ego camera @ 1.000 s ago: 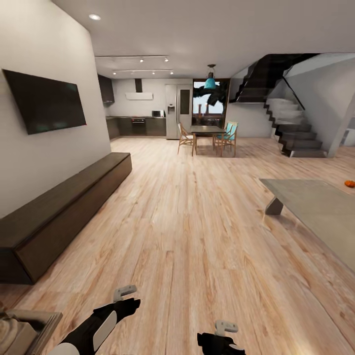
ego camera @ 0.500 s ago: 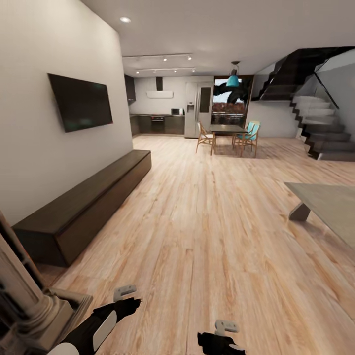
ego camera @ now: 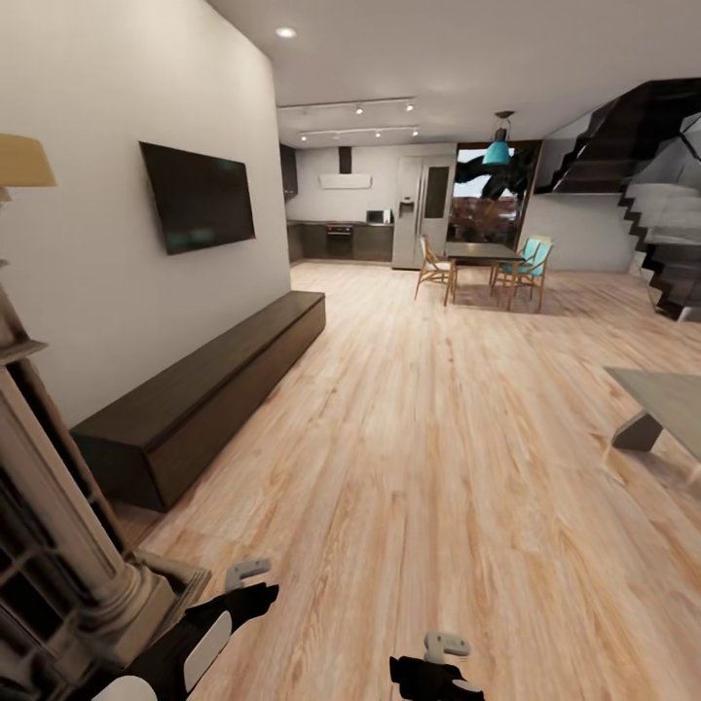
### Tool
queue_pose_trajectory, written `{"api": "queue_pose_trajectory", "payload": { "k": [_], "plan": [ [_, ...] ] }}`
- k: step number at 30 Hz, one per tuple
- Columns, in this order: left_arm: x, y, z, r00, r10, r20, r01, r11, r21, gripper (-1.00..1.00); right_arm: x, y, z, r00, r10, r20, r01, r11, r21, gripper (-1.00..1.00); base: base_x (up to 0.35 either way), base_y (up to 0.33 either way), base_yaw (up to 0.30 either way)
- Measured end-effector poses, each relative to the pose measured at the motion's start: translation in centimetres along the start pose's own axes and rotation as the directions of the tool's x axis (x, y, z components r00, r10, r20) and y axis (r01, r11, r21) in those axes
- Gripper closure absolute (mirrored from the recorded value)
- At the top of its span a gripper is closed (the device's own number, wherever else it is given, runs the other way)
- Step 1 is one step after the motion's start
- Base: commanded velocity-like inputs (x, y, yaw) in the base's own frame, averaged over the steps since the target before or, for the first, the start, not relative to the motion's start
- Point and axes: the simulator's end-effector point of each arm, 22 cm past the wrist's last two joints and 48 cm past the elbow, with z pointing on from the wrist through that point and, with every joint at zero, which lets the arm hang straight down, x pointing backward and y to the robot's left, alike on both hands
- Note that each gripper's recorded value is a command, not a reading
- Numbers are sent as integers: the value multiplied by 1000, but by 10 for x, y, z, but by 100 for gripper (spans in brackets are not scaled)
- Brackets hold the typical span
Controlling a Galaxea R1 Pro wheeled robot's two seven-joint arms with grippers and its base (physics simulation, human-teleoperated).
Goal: Place each of the two pumpkins and all three candles from the living room inside a cabinet in the living room (use any cabinet), then make sure every cabinet is closed, and position the cauldron so it is next to a table in the living room.
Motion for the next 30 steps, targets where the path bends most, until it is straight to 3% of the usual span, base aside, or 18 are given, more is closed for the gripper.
{"api": "queue_pose_trajectory", "payload": {
  "k": [20,30],
  "plan": [
    [-3,0,0,1000,2,16,-2,1000,-1,-100,0,0,0,1000,-1,0,1,1000,-1,-100,302,93,3],
    [-7,0,-1,999,3,33,-3,1000,-3,-100,0,-1,0,1000,1,0,-1,1000,-3,-100,334,9,-167]
  ]
}}
